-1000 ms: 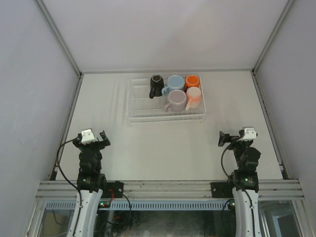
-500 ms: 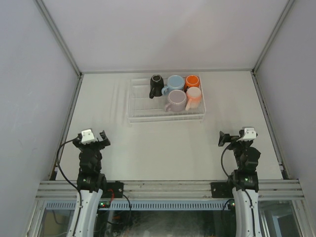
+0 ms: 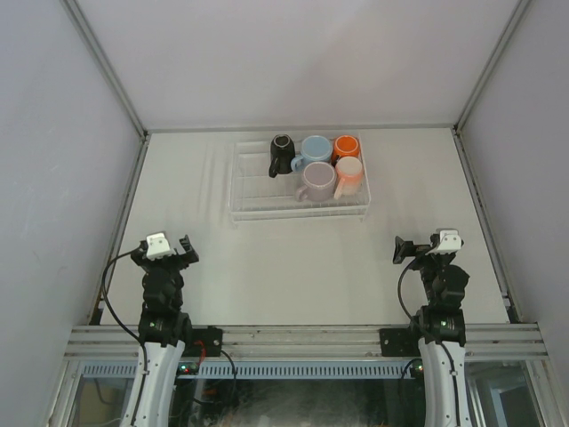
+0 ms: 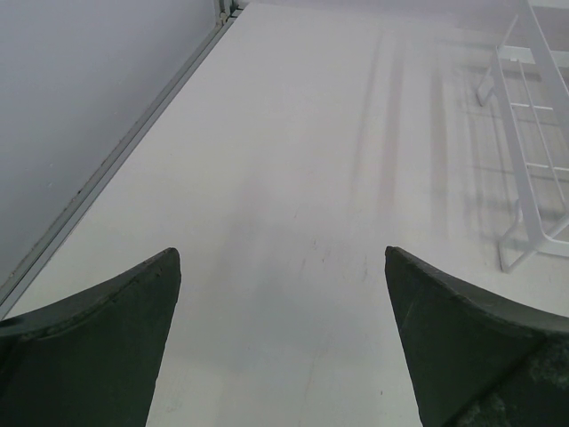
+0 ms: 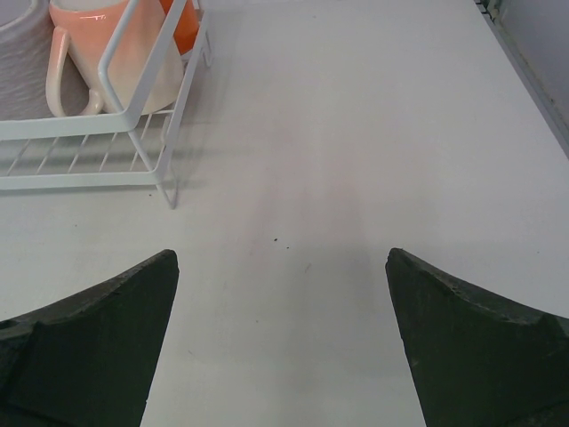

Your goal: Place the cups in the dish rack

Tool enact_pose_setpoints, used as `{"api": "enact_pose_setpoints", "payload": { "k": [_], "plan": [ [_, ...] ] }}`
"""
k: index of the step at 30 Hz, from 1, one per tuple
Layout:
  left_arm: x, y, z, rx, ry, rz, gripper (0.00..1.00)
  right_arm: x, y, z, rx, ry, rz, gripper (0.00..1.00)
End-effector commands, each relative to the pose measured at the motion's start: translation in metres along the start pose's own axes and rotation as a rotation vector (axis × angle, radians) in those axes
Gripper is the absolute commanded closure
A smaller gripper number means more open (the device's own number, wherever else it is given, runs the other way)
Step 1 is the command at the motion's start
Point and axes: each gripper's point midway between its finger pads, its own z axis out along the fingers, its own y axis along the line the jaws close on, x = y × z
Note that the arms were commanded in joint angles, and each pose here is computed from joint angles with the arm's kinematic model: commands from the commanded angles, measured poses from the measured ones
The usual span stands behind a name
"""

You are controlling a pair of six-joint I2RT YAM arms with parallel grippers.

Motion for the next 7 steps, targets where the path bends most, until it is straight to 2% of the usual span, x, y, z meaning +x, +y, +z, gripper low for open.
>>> {"api": "enact_pose_setpoints", "payload": {
  "k": [1, 7],
  "plan": [
    [0.0123, -0.0004, 0.0019, 0.009, -0.050, -0.002, 0.00, 0.0231, -0.0001, 0.0012, -0.003, 0.049, 0.005, 0.00],
    [0.0121, -0.0003, 0.0019, 0.008, -0.051, -0.002, 0.00, 0.0232, -0.0001, 0.0014, -0.002, 0.056, 0.005, 0.00]
  ]
}}
